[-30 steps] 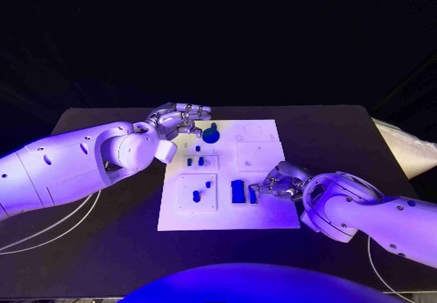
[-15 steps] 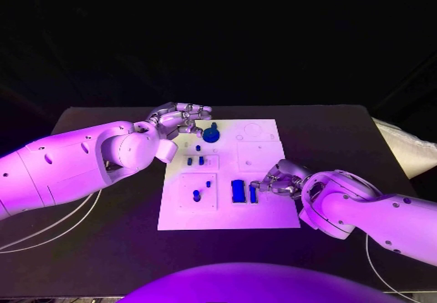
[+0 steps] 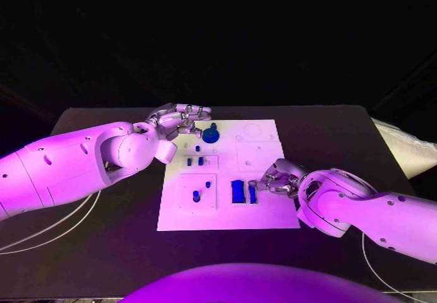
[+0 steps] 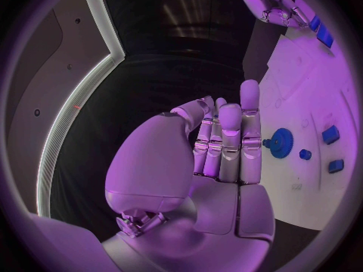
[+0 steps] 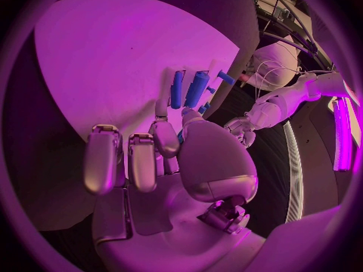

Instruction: Assemble the parts on the task board

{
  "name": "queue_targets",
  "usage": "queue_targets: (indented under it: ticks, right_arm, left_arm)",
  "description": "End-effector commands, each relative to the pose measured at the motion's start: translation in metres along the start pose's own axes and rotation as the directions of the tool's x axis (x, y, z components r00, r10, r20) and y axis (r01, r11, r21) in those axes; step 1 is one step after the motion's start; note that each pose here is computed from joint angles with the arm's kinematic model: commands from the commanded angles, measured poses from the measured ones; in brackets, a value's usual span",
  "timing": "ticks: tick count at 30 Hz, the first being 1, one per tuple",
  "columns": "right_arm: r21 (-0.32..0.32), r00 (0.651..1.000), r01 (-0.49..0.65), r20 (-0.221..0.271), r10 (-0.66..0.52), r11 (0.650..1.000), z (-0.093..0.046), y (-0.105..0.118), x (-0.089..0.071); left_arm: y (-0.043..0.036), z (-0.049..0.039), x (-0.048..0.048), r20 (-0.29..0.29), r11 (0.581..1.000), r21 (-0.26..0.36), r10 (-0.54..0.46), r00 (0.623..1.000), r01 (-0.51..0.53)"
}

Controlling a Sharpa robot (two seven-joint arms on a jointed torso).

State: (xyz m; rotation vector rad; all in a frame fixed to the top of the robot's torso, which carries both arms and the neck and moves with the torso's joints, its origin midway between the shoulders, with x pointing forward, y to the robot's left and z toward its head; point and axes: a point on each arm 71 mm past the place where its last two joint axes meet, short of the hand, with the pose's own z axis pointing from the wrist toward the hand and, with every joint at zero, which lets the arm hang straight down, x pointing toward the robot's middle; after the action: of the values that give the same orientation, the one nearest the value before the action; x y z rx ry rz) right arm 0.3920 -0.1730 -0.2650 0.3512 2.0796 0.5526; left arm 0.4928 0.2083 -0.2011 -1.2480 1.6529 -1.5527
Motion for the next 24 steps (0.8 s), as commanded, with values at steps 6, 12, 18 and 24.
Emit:
queue_targets:
  ticks: [6, 12, 18, 24]
  right_arm:
    - [0.021, 1.0, 0.012, -0.009, -0.012, 1.0, 0.0007, -0.0012, 0.0001]
    - [0.027, 1.0, 0.02, -0.011, -0.019, 0.999, 0.0016, -0.0021, -0.0003]
    - [0.027, 1.0, 0.025, -0.018, -0.024, 0.999, 0.0024, -0.0018, 0.0]
    - [0.015, 0.999, 0.032, -0.034, -0.032, 0.999, 0.0022, 0.0004, 0.0018]
  left_arm:
    - [0.0, 0.0007, 0.0028, -0.025, 1.0, 0.0, 0.003, 1.0, -0.003]
    - [0.0001, 0.0007, 0.003, -0.027, 1.0, -0.001, 0.003, 1.0, -0.003]
    - [0.0002, 0.0006, 0.0031, -0.027, 1.0, -0.002, 0.003, 1.0, -0.003]
    - [0.0003, 0.0004, 0.0024, -0.025, 1.0, -0.005, 0.003, 1.0, -0.003]
